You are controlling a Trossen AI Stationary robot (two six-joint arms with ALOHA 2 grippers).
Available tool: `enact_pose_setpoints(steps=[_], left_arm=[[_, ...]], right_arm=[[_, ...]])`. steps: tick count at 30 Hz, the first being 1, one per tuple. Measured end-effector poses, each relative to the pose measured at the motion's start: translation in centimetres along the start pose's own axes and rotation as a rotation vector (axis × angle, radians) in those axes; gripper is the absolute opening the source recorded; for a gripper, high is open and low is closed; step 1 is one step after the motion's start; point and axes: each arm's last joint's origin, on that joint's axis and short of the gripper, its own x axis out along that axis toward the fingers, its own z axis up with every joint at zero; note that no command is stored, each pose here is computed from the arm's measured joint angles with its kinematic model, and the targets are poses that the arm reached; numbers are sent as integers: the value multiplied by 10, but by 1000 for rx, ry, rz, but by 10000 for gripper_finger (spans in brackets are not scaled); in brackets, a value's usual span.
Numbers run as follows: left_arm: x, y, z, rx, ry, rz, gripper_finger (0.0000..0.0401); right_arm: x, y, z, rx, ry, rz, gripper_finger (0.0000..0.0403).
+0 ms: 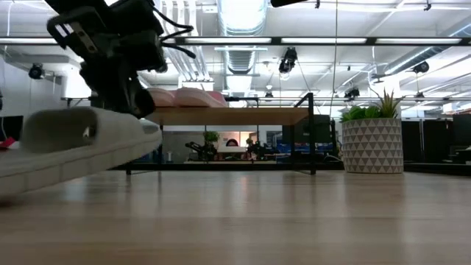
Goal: Pick and place slides into the shelf
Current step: Put the left gray slipper on the shelf
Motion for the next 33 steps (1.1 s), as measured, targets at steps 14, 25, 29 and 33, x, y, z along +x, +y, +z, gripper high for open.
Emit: enact_pose_setpoints(steps=[14,25,29,33], left_arm=[[-1,4,10,69,-113,141,1],[-17,-23,7,96,-61,219,0],[-26,-52,8,209,-122,342,0],[-23,-73,-4,306,-151,486,0]], right_arm=[[0,0,0,-2,2,5,226],[0,0,0,23,3,5,226],[0,0,0,39,3,5,226],[0,0,0,51,2,4,226]])
